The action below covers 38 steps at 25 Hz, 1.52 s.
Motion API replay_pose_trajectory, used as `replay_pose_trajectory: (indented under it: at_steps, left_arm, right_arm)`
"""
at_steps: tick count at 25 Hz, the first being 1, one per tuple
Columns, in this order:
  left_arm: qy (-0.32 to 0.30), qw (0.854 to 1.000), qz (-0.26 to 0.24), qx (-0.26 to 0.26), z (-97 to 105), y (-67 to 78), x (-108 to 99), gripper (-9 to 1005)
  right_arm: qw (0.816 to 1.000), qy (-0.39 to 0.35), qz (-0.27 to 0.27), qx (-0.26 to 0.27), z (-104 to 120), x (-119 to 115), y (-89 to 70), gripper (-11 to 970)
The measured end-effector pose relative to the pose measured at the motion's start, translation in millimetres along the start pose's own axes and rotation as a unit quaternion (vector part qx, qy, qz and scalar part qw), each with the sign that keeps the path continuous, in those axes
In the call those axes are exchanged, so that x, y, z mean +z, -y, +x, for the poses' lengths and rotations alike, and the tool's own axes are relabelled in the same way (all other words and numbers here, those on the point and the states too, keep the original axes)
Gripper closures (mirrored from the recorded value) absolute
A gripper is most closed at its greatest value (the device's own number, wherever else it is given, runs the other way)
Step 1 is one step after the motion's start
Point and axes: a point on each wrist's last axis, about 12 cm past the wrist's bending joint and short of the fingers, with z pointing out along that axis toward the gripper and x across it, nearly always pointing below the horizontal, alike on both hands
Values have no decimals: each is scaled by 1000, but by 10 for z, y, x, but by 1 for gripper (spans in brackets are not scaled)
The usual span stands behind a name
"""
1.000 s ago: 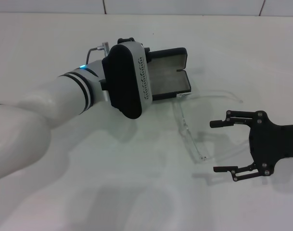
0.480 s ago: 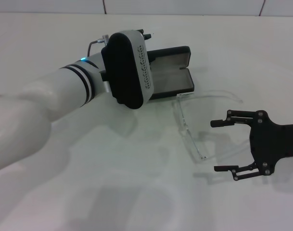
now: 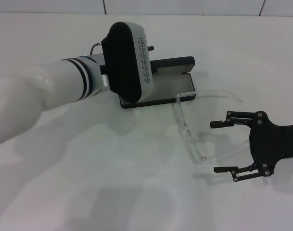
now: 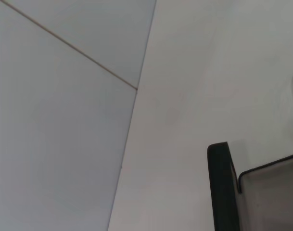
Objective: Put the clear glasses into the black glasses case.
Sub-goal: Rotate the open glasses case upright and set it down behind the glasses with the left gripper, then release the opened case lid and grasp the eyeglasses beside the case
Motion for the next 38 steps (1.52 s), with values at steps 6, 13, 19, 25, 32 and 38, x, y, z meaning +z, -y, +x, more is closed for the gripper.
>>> replay_pose_trajectory:
  at_steps: [6,13,19,25,32,38]
  left_arm:
    - [26,998,28,-47,-75,-117,-73,516]
    - [135,977,78,-148,-114,-306,-250,515]
    - [306,892,59,-327,186,-622,-491,515]
    - [359,831,-26,-425,582,-547,-517,516]
    - [363,795,-125,-469,908,-233,-555,515]
    - [361,794,-153,-464,973,-25,-567,515]
  right_arm:
    - [1000,0,0,1,2,2,-6,148]
    - [1000,-1,2,0,11,3,-13,149]
    - [1000,2,6,1,14,-11,-39,148]
    - [997,18,66,34,-33,-79,105,148]
    - [991,-14,62,114,-305,-200,512,149]
    - [963,-144,34,224,-690,-34,1032,148]
